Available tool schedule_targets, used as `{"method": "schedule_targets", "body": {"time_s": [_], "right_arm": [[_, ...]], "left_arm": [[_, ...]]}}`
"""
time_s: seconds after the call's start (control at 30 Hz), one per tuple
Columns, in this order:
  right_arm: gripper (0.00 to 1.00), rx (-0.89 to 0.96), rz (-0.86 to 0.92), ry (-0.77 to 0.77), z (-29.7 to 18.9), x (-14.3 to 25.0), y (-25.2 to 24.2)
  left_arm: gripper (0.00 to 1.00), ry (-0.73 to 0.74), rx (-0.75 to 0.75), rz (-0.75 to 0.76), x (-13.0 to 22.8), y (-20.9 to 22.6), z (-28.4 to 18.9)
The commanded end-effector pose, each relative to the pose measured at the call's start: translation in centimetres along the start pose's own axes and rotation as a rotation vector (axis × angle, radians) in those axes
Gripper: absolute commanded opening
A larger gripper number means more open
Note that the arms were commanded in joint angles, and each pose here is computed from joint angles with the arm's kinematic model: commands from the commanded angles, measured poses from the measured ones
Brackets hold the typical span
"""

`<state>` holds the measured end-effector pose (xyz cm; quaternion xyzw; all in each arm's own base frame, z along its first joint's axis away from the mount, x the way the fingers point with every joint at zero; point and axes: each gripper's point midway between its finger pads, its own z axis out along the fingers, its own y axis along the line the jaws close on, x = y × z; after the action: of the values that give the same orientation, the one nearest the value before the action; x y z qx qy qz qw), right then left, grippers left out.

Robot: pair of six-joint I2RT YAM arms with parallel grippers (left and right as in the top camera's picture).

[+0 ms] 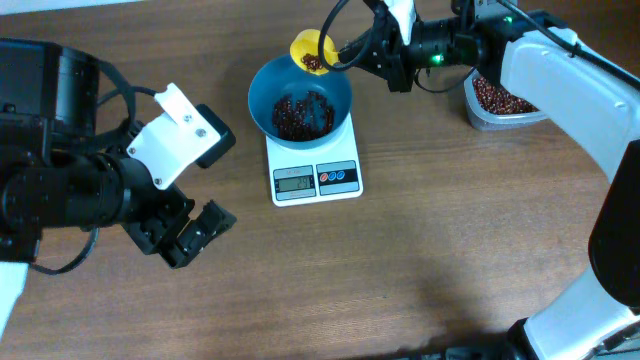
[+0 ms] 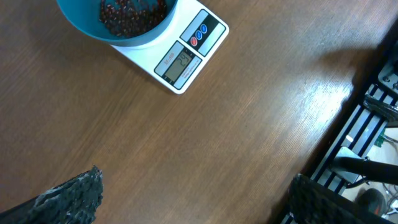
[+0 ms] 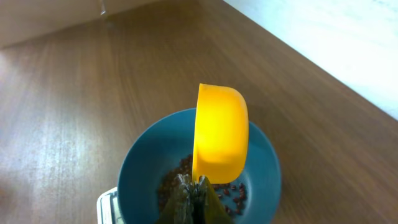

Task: Scoop item into bowl and weigh 50g on scale
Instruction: 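Tilt the scoop with the right gripper to pour beans into the bowl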

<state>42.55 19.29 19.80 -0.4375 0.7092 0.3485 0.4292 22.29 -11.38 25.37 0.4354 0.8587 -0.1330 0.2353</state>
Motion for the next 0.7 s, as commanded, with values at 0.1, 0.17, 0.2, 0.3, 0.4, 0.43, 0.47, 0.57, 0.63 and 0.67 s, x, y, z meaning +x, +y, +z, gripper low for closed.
{"method": "schedule_targets", "body": {"time_s": [0.1,0.17,0.2,0.3,0.4,0.43,0.47,0.57,0.63,0.67], "right_arm": [[0.04,-0.02,0.007,-0.046,-1.1,-0.3,-0.5],[0.04,-0.055,-0.001,-0.074,-1.2,-0.9,0.1],[0.04,-0.06,0.006,-0.07,-1.2,-0.8,0.2],[0.04,-0.066,-0.003,-0.077,-1.1,-1.0,0.3],[0.04,-0.081,0.018,-0.064,-0.8,-0.7,0.8],[0.04,-0.08,0.01,-0.068,-0.8,-0.8,0.8],[0.04,-0.083,0.008,-0.069,-0.7,-0.8,0.9],[0.04,-0.08,0.008,-0.069,-0.8,-0.8,0.8],[0.04,-0.081,0.008,-0.068,-0.8,-0.8,0.8],[0.04,-0.072,0.008,-0.062,-0.7,-0.7,0.7]], "left_arm": [[0.99,0.0,0.007,0.025,0.0,-0.1,0.1],[0.99,0.0,0.007,0.025,0.0,-0.1,0.1],[0.99,0.0,0.007,0.025,0.0,-0.1,0.1],[0.99,0.0,0.007,0.025,0.0,-0.1,0.1],[0.99,0.0,0.007,0.025,0.0,-0.1,0.1],[0.99,0.0,0.007,0.025,0.0,-0.1,0.1],[0.99,0.0,0.007,0.025,0.0,-0.1,0.1],[0.99,0.0,0.007,0.025,0.0,-0.1,0.1],[0.99,0.0,0.007,0.025,0.0,-0.1,0.1],[0.99,0.0,0.007,0.025,0.0,-0.1,0.1]]}}
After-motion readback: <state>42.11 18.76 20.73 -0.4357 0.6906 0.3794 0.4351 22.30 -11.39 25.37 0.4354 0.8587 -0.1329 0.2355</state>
